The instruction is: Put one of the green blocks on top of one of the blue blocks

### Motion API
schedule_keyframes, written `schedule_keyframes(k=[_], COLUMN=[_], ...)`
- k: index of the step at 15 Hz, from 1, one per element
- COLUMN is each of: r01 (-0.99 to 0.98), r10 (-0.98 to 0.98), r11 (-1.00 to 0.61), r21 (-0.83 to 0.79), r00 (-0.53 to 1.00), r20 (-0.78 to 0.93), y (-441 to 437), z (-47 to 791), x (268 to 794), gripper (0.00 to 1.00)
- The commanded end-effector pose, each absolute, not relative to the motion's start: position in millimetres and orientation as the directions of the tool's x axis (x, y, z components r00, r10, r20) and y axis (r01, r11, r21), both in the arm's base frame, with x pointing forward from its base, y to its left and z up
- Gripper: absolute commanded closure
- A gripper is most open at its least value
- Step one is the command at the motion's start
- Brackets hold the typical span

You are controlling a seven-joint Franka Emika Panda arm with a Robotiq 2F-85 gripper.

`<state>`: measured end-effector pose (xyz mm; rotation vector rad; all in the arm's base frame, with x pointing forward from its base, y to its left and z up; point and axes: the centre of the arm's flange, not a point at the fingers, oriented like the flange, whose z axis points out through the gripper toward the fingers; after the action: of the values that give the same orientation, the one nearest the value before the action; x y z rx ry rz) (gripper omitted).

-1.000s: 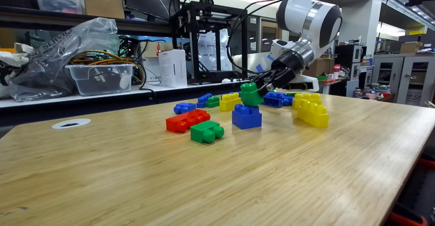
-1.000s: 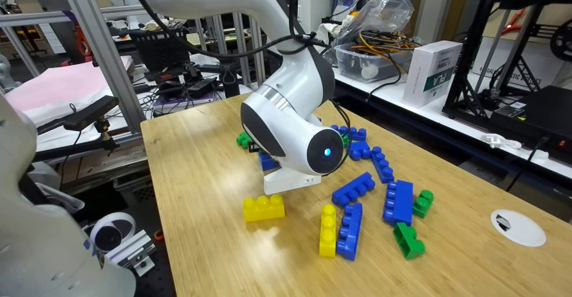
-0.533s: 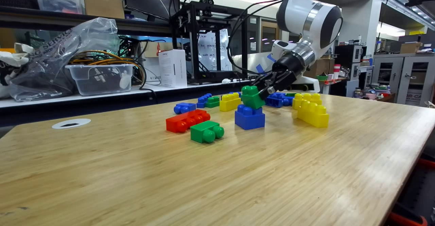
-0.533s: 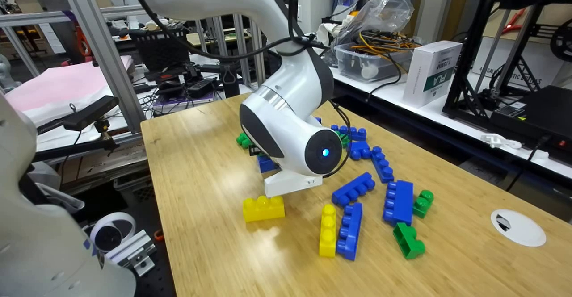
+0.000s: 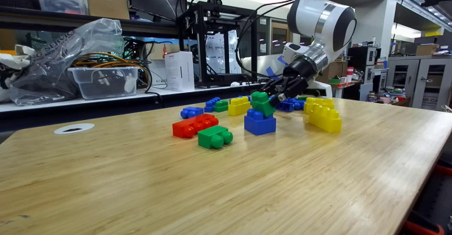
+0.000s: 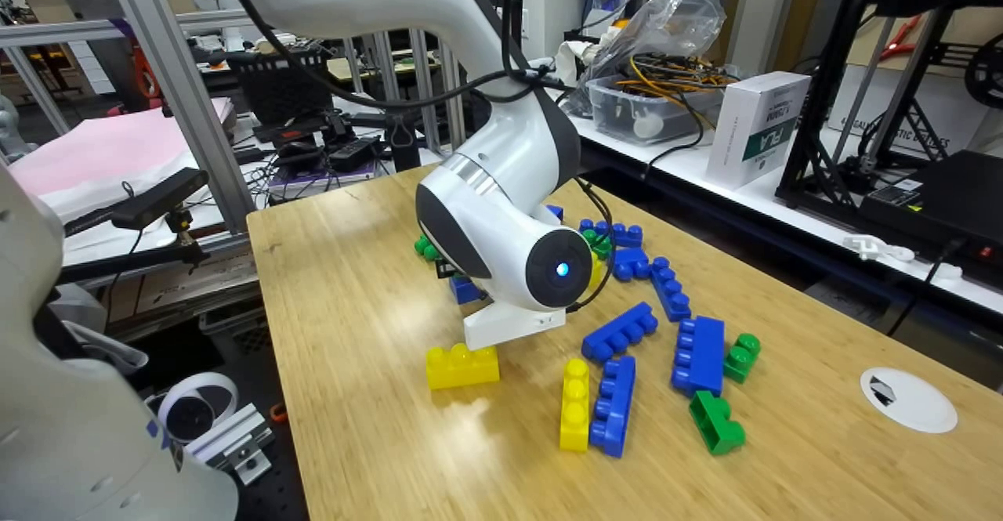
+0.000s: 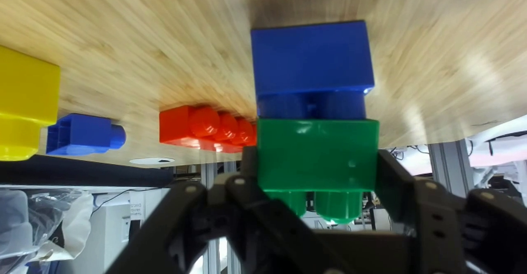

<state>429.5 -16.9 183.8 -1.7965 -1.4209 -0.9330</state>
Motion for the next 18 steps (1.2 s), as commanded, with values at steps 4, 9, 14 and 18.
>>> schedule_keyframes(k=[4,9,14,18], r01=[0.984,0.99,0.99,0.988], r10=[0.511,0.483,0.469,0.463], r11=[-0.178,-0.143,-0.14,-0.151], r21=[-0.018,-0.001,-0.017,-0.029], r00=[0.108,0.071,0.081,0.096], r20=[0.853,0.873,0.88,0.881], y=[-16.2,-16.9,-16.3,-20.1], z=[173.2,173.8,170.5,170.5], x=[433.3,453.0,455.2,450.8], gripper=[0.56,0.56,0.56,0.56])
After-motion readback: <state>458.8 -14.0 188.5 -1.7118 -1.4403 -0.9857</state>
